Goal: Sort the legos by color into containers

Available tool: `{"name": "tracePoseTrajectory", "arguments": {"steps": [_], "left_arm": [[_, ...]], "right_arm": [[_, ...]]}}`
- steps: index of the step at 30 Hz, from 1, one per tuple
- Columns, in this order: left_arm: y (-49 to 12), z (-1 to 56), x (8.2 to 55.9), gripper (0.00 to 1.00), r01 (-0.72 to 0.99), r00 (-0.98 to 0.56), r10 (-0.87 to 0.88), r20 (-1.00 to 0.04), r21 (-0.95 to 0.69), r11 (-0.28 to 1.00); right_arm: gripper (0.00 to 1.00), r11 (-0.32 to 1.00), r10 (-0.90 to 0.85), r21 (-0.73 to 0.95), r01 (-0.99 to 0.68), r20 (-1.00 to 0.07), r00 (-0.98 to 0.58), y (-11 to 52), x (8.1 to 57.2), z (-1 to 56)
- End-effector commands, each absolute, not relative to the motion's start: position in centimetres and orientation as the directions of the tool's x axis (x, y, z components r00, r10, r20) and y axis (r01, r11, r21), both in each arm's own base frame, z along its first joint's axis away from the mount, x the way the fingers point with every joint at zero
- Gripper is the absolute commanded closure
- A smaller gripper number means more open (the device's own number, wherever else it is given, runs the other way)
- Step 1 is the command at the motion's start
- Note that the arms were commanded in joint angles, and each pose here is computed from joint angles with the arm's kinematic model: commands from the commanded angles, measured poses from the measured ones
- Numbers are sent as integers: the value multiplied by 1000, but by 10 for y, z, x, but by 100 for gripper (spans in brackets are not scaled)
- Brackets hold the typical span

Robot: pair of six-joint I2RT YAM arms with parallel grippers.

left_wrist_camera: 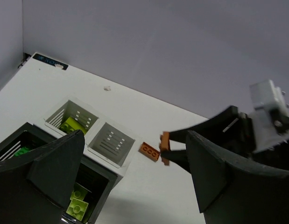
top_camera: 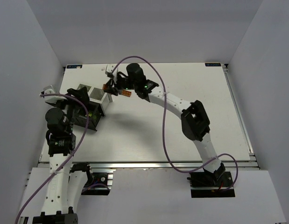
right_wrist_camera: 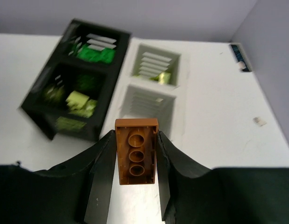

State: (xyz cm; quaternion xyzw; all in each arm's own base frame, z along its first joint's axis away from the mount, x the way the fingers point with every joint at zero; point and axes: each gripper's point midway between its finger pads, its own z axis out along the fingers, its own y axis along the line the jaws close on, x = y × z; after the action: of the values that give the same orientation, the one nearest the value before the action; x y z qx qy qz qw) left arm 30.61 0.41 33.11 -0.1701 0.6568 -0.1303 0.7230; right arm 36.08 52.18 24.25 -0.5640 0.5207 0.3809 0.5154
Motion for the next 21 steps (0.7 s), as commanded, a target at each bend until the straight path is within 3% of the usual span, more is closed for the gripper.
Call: {"name": "tracePoseTrajectory", "arguments": {"steps": [1,12,21], "left_arm": [[10,344,299,2,-45,153,-387,-909,-398,916],[8,347,299,2,-25,153,-391,-908,-399,917],[1,346,298,2,12,137,-396,-908,-398,917]], "right_arm": [[100,222,-77,-293,-930,-956,283,543,400,299],[100,287,148,-298,-911,-925,349,599,407,298],[100,229,129,-222,-948,-958,255,615,398,250]]}}
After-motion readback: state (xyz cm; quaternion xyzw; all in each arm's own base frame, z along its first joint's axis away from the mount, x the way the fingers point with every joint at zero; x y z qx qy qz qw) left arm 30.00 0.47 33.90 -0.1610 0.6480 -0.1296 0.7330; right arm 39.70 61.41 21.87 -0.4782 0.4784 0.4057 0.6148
